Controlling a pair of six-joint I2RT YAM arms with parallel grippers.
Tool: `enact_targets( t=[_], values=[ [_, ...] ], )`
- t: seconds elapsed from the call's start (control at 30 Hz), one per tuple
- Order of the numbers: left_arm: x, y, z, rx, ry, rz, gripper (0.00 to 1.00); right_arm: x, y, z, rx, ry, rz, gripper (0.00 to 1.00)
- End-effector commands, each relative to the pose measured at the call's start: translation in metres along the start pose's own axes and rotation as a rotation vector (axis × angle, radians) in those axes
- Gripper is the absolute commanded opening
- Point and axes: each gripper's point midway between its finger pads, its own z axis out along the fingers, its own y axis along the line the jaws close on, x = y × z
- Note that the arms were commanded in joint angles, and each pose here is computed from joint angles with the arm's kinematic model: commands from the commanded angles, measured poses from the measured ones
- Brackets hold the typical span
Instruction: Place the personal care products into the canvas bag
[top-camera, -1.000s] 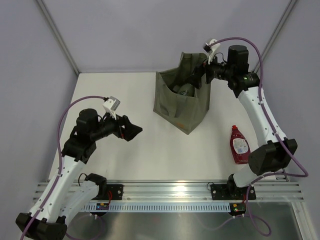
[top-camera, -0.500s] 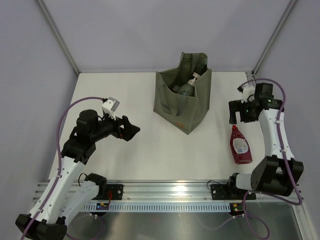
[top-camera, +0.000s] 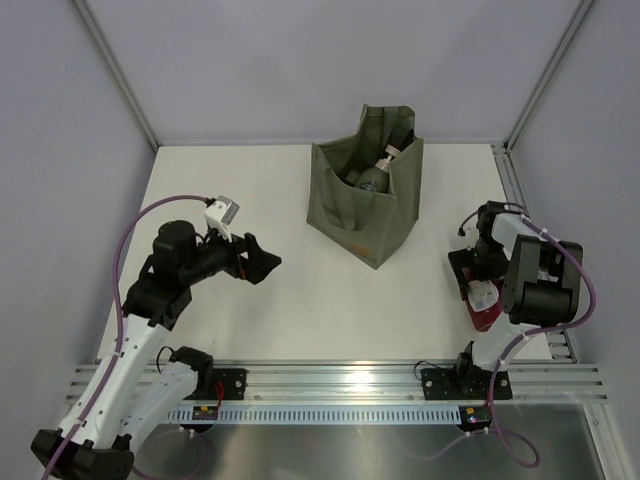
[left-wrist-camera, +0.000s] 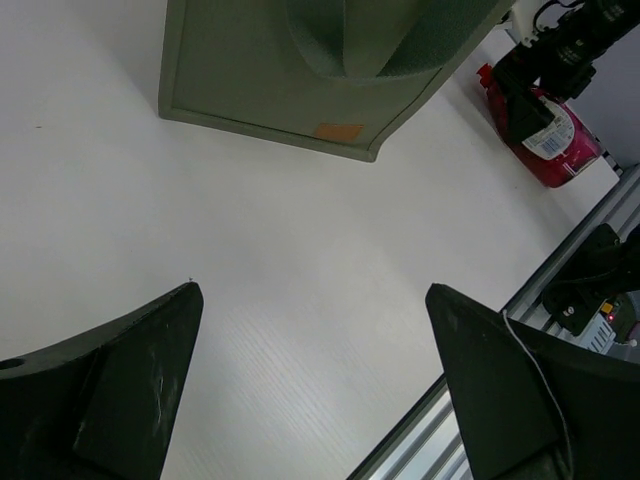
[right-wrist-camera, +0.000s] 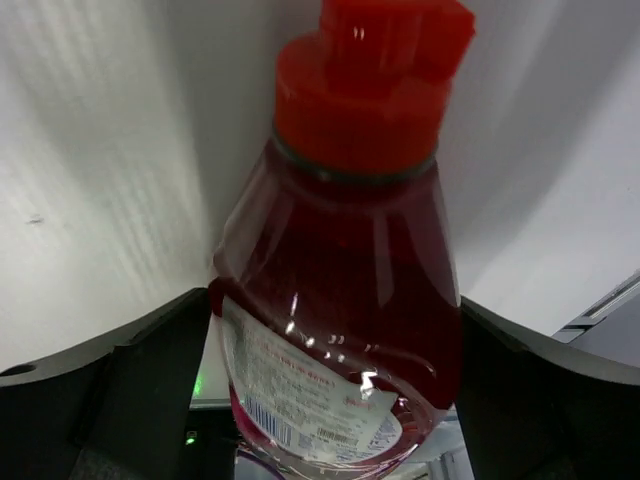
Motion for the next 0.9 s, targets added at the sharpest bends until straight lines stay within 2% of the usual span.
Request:
enact_targets(
  t=[0.0, 0.17, 0.2, 0.23, 0.27, 0.3, 0.37, 0.4, 0.43, 0.53, 0.67, 0.87],
  values=[
    [-0.010, -0.014, 0.003, 0.087, -0.037, 0.010, 0.99, -0.006, -0.011, 0.018, 0.065, 0.011, -0.003, 1.00],
    [-0.012, -0.037, 0.002, 0.223, -0.034, 0.009, 0.99, -0.009, -0.006, 0.023, 0.022, 0.005, -0.041, 0.99],
    [-0.015, -0.039, 0.001, 0.229, -0.041, 0.014, 0.99, -0.009, -0.004, 0.023, 0.012, 0.003, -0.046, 0.95],
    [-0.016, -0.040, 0.001, 0.233, -0.043, 0.011, 0.99, -0.007, -0.002, 0.024, 0.000, 0.013, -0.056, 0.87],
    [-0.016, -0.040, 0.002, 0.239, -0.039, 0.008, 0.99, -0.006, 0.001, 0.024, -0.016, 0.015, -0.058, 0.63],
    [-0.016, -0.041, 0.002, 0.243, -0.038, 0.006, 0.99, -0.005, 0.003, 0.025, -0.027, 0.018, -0.059, 0.50],
    [-0.015, -0.043, 0.002, 0.255, -0.028, -0.006, 0.99, -0.002, 0.006, 0.023, -0.039, 0.007, -0.058, 0.31],
    [-0.014, -0.043, 0.003, 0.260, -0.021, -0.016, 0.99, -0.005, 0.008, 0.021, -0.046, -0.015, -0.057, 0.15],
    [-0.014, -0.044, 0.003, 0.265, -0.019, -0.021, 0.99, -0.004, 0.011, 0.019, -0.056, -0.026, -0.056, 0.09],
    [-0.011, -0.048, 0.005, 0.300, -0.005, -0.040, 0.99, -0.014, 0.024, -0.002, -0.128, -0.128, -0.057, 0.00],
    [-0.012, -0.054, 0.007, 0.339, 0.011, -0.060, 0.99, -0.033, 0.043, -0.039, -0.235, -0.277, -0.061, 0.00],
    [-0.010, -0.055, 0.008, 0.347, 0.026, -0.074, 0.99, -0.057, 0.063, -0.073, -0.367, -0.427, -0.088, 0.00]
  ],
)
